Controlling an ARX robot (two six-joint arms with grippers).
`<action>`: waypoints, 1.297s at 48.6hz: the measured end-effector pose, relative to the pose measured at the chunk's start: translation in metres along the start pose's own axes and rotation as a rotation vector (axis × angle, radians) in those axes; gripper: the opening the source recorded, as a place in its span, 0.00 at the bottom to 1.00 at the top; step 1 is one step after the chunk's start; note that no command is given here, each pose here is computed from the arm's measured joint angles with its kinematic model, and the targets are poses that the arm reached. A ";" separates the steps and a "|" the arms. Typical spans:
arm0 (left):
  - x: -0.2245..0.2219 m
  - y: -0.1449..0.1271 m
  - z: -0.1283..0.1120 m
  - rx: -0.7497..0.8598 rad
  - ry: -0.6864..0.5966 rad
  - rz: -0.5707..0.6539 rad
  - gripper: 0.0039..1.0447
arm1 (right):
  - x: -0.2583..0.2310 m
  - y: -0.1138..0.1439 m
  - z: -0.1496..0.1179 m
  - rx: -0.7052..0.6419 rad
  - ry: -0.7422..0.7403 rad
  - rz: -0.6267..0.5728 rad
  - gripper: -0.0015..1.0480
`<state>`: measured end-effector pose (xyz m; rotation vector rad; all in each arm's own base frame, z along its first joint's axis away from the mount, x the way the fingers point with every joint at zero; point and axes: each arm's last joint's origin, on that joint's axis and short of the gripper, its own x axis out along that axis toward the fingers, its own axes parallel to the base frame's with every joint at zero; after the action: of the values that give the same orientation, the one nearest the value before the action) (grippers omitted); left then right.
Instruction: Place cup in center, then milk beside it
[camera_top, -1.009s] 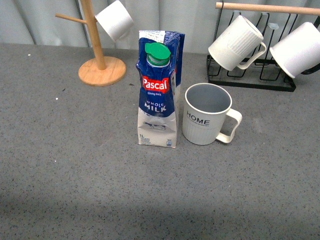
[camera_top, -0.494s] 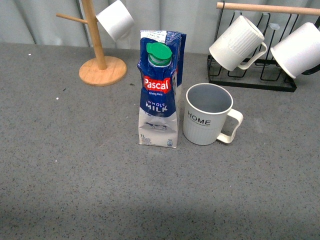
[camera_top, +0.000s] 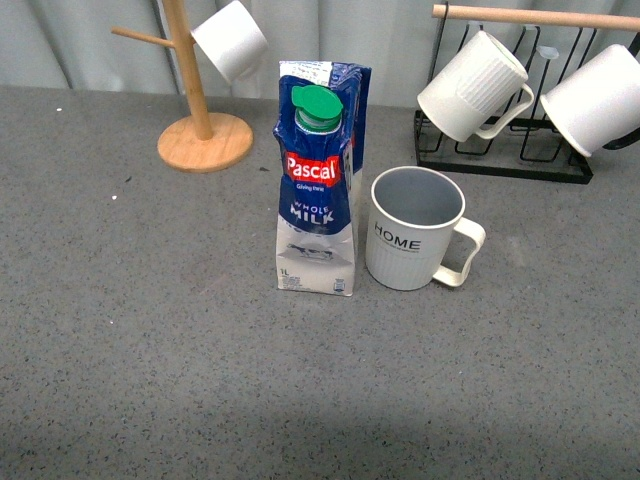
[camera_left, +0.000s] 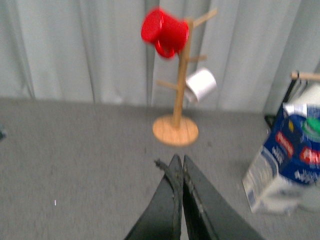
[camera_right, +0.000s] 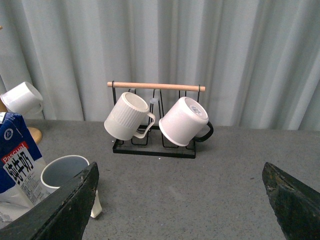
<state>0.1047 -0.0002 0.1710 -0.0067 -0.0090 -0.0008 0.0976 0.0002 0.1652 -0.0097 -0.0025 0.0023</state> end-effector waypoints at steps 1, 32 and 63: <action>-0.003 0.000 -0.002 0.000 0.018 -0.003 0.04 | 0.000 0.000 0.000 0.000 0.000 0.000 0.91; -0.008 0.000 -0.001 0.000 -0.008 -0.002 0.83 | 0.000 0.000 0.000 0.000 0.000 0.000 0.91; -0.008 0.000 -0.001 0.002 -0.008 -0.002 0.94 | 0.000 0.000 0.000 0.000 0.000 0.000 0.91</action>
<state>0.0968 -0.0002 0.1698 -0.0052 -0.0170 -0.0027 0.0976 0.0002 0.1652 -0.0097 -0.0025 0.0023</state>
